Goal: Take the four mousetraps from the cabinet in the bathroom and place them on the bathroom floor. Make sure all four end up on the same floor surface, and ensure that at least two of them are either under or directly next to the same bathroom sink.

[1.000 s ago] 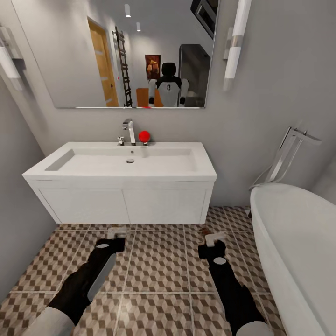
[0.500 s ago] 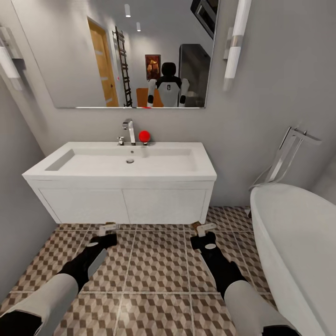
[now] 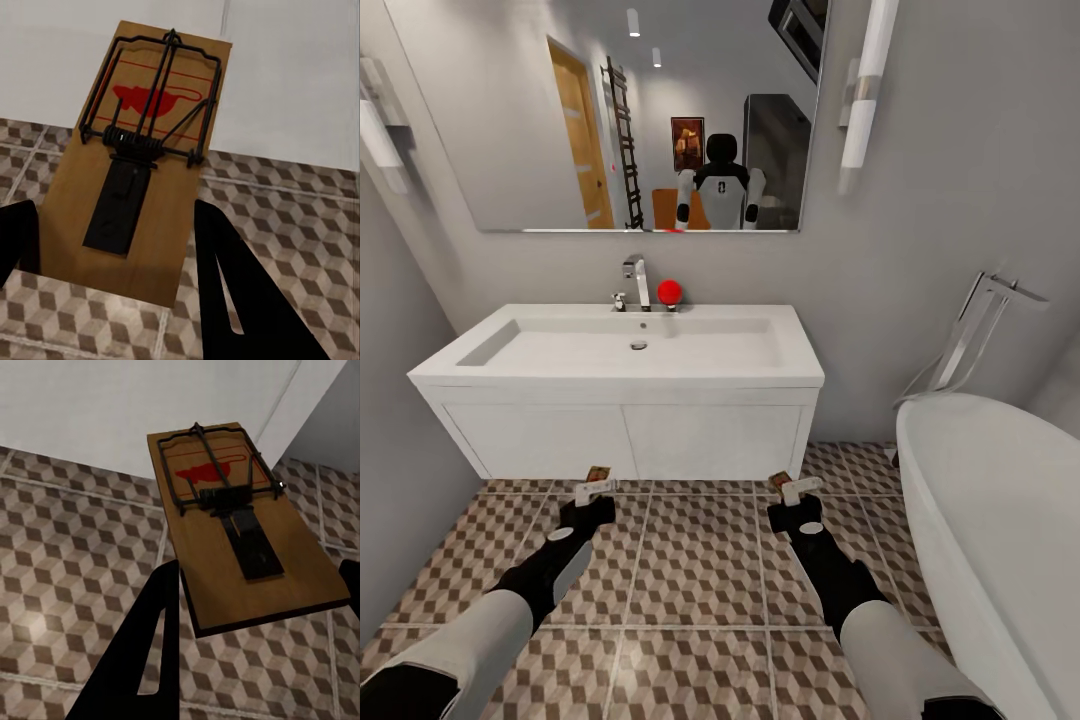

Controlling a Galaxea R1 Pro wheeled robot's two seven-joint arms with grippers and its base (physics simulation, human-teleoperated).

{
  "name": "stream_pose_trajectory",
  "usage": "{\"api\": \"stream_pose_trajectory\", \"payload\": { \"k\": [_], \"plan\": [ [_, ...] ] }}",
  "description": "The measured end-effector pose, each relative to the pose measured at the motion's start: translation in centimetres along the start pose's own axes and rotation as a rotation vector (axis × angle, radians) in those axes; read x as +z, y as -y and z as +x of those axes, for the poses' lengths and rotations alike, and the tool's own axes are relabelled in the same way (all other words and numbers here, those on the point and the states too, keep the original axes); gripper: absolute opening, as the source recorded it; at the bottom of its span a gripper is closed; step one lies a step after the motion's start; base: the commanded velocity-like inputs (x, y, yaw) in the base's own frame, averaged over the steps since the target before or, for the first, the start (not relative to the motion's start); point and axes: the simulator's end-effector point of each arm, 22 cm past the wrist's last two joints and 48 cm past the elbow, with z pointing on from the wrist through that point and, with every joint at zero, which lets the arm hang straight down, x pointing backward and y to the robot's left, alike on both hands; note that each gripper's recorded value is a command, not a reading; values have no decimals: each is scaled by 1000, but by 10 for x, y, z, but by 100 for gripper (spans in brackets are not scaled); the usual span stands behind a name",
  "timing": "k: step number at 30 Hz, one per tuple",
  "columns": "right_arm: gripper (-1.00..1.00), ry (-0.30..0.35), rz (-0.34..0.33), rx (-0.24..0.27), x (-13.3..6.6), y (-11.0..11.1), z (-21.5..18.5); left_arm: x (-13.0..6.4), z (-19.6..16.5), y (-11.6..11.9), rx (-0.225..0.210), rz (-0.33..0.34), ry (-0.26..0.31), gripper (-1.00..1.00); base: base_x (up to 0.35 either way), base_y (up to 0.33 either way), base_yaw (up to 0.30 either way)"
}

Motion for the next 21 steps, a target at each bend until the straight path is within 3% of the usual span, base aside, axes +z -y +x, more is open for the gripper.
{"api": "stream_pose_trajectory", "payload": {
  "k": [5,14,21],
  "plan": [
    [-100,14,-1,0,0,0,-6,0,2,3,-2,2,-2,-100,0,0,0],
    [-100,95,11,9,-2,6,-31,1,4,4,-1,3,-3,-100,0,0,0],
    [-100,103,10,10,7,4,-24,9,20,4,0,4,-11,-100,0,0,0]
  ]
}}
